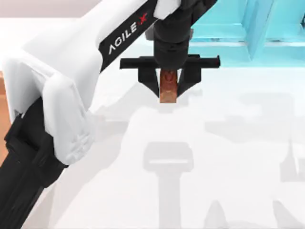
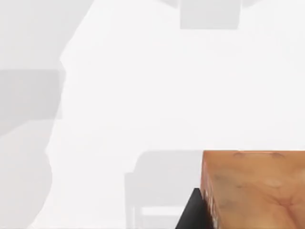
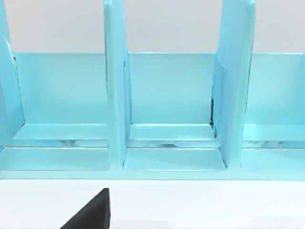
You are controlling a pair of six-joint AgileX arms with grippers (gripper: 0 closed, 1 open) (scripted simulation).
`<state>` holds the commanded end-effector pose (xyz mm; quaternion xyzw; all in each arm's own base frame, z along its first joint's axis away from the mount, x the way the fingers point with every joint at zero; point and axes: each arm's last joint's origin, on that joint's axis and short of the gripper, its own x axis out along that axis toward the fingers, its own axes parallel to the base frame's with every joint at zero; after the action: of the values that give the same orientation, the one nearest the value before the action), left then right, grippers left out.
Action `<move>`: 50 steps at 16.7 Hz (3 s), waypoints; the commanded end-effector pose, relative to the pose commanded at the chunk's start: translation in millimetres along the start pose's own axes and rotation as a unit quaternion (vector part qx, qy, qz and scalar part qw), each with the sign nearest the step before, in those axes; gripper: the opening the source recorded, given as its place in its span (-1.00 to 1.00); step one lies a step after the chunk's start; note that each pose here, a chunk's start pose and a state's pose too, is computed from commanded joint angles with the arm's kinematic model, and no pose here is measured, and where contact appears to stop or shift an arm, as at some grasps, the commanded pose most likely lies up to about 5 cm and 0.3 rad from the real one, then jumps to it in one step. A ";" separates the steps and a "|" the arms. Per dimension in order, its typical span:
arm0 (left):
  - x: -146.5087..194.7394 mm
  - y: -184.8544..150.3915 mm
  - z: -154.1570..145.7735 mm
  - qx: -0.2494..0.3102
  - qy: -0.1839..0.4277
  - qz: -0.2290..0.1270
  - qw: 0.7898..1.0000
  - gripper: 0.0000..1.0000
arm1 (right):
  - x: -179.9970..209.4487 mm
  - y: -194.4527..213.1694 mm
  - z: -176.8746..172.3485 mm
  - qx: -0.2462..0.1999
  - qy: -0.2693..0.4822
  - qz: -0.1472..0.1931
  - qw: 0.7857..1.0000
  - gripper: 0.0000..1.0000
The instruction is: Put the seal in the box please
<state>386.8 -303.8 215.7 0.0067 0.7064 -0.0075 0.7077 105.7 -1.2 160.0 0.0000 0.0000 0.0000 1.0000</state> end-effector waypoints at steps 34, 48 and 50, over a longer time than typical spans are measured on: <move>-35.6 396.0 -71.4 0.003 0.004 0.002 1.000 -1.00 | 0.0 0.0 0.0 0.000 0.000 0.000 1.000 1.00; 17.7 397.6 -73.0 0.000 0.001 0.002 1.000 -0.55 | 0.0 0.0 0.0 0.000 0.000 0.000 1.000 1.00; 17.7 397.6 -73.0 0.000 0.001 0.002 1.000 -0.25 | 0.0 0.0 0.0 0.000 0.000 0.000 1.000 1.00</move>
<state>321.8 95.1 197.4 0.0083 0.7074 -0.0059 0.7067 105.7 -1.2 160.0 0.0000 0.0000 0.0000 1.0000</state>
